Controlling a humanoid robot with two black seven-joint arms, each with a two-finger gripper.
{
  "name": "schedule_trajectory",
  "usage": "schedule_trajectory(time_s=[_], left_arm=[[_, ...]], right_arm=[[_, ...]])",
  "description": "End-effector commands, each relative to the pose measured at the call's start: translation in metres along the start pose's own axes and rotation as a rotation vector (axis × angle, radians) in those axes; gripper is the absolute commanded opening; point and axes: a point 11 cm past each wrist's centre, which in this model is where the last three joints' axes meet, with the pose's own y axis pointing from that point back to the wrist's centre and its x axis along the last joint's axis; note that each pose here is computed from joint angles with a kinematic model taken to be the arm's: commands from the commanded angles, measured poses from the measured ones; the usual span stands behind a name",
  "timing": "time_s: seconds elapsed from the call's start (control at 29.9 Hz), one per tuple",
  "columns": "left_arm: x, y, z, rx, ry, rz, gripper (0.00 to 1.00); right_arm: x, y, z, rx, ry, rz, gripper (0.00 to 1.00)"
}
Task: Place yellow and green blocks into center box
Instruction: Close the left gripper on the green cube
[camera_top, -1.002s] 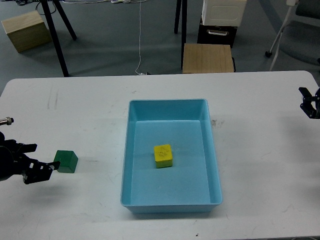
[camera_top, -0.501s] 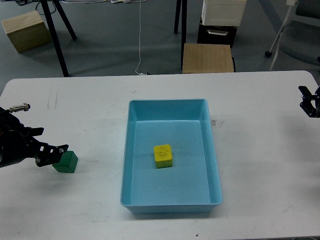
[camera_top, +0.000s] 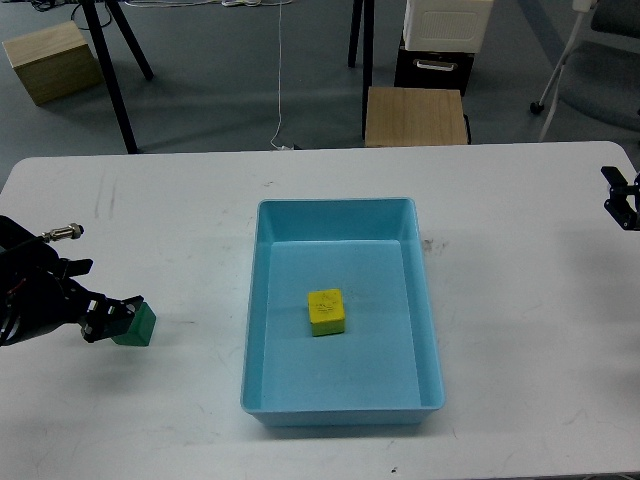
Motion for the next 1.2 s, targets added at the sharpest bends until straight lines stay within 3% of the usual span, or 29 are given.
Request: schedule_trajectory(time_s=[0.0, 1.17], left_arm=[[-0.005, -0.01, 0.017, -0.049, 0.011, -0.007, 1.0], [-0.044, -0.043, 0.005, -0.017, 0.107, -0.112, 1.0]], right_arm=[[0.0, 0.0, 0.0, 0.0, 0.002, -0.001, 1.0], [0.009, 0.003, -0.002, 0.0, 0.017, 0.019, 1.0]])
